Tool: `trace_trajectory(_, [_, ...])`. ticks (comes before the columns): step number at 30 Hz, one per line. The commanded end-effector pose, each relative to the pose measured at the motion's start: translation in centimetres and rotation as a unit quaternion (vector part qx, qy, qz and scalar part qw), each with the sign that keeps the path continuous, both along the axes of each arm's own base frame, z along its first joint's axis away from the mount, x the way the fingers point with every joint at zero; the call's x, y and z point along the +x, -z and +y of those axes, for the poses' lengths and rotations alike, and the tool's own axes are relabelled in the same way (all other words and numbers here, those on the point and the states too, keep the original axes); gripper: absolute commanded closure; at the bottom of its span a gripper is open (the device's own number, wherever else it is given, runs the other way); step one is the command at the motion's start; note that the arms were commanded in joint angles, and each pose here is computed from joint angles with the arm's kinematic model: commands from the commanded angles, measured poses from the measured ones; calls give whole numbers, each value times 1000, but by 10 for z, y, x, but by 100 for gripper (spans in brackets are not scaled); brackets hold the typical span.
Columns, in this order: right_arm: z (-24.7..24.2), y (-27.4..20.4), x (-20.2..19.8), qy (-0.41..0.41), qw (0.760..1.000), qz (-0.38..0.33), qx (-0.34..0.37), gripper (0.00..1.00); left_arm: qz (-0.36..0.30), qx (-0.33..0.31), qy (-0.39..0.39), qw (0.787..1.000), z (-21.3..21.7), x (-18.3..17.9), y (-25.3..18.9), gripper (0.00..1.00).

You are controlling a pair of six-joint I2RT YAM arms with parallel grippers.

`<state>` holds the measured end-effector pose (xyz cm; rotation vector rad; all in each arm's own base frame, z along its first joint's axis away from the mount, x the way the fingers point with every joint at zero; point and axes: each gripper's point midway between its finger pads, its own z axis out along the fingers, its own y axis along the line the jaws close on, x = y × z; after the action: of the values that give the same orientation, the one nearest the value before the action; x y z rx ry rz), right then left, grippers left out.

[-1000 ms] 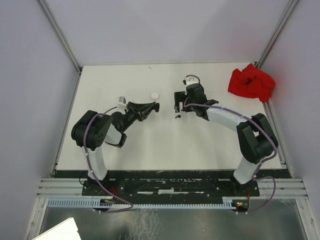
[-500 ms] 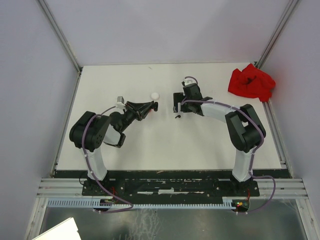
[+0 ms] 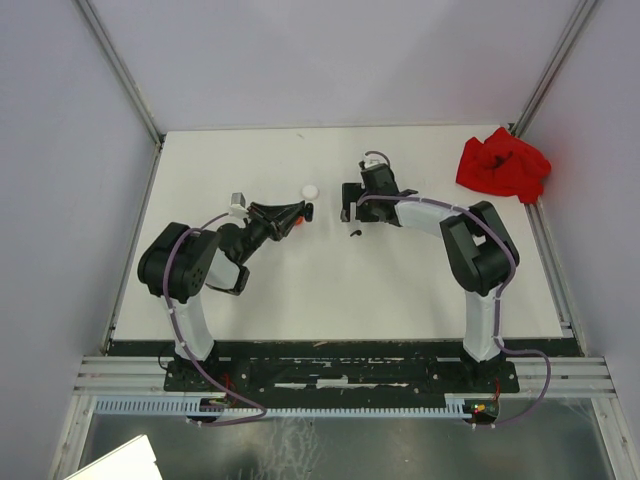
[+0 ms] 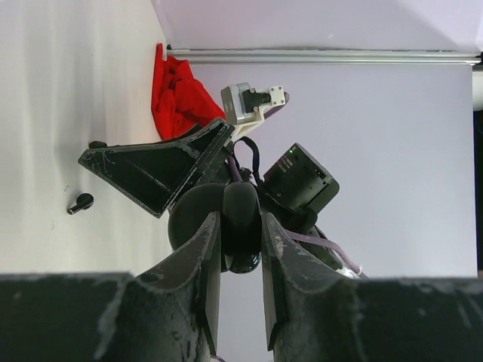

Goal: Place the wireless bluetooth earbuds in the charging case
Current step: Pick up the earbud from the center of the board.

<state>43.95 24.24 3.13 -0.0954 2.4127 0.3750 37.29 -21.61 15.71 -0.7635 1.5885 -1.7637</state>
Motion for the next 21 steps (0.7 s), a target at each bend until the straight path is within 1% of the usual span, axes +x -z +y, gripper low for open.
trace_trajectory(1, [11,-13,16,0,1000,-14,18,4,-79,-35,11,996,3,-10,-41,97])
trace_trajectory(12, [17,-12,22,-8,1000,-6,18,6,-77,-39,9,996,6,-8,-39,97])
trace_trajectory(21, [-7,-2,22,20,998,20,-52,15,-75,-38,7,996,7,-7,-37,97])
